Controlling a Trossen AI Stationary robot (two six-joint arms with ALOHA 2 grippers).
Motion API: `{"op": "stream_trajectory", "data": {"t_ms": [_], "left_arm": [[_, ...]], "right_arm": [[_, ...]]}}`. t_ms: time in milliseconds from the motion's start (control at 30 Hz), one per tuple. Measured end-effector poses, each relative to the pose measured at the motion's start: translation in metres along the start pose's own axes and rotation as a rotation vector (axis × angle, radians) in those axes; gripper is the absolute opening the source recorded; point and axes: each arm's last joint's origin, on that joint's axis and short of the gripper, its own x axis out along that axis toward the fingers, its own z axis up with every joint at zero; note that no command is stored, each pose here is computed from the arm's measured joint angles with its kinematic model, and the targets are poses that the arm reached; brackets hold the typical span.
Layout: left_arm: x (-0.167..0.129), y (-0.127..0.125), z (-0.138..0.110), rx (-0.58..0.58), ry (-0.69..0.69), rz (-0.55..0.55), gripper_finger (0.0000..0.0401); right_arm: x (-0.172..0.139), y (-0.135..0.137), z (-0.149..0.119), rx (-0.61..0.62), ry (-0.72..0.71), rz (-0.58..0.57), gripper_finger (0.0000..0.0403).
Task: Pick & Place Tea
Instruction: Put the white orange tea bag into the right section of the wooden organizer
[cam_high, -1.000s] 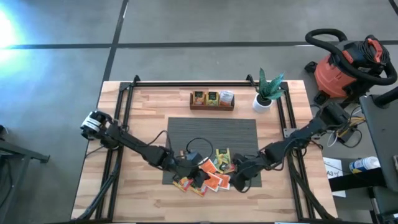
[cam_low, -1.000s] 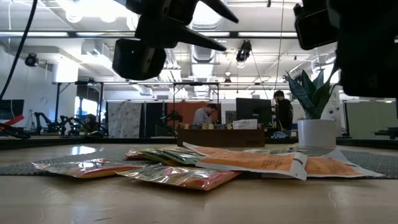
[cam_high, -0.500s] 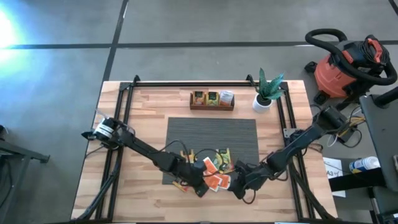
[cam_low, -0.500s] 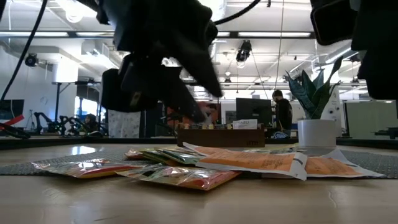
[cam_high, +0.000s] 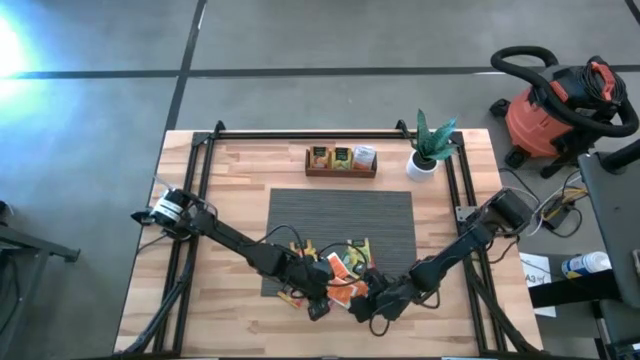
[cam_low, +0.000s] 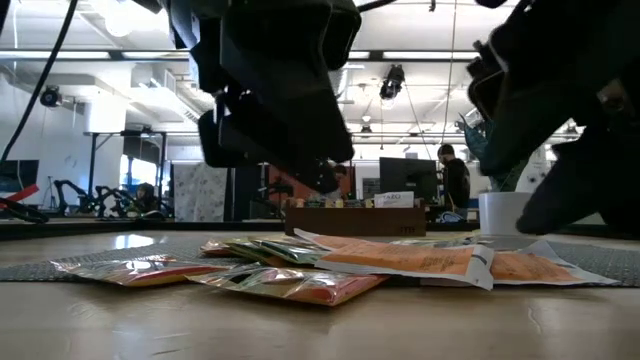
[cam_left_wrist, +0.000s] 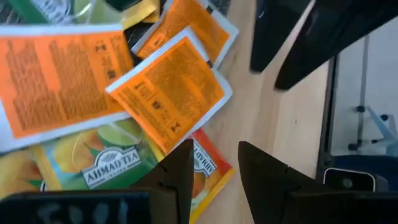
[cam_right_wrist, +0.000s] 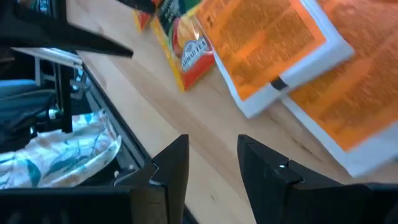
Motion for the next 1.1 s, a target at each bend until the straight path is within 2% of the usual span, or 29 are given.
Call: {"op": "stream_trajectory", "data": {"t_ms": [133,333,533,800,1100], "left_arm": [[0.001,0.002,-0.001,0.055,-0.016,0.021,0.0119],[0.003,0.002,0.001,0.094,-0.057,-0.010,0.0119],[0.019,0.008,-0.002,0.147,-0.053,-0.001,0.0119],[0.029,0.017,-0.004,0.146,-0.021,0.029,0.0119],[0.034,0.020,-0.007,0.142,-0.007,0.031,0.0119]], "right_arm": [[0.005,0.005,-0.001,0.008,-0.051,-0.034,0.0135],[0.000,0.007,0.001,0.013,-0.145,-0.248,0.0132],[0.002,0.017,-0.001,0.027,-0.155,-0.243,0.0132],[0.016,0.006,-0.002,0.094,-0.182,-0.278,0.0132],[0.021,0.019,0.004,0.022,-0.250,-0.240,0.0132]]}}
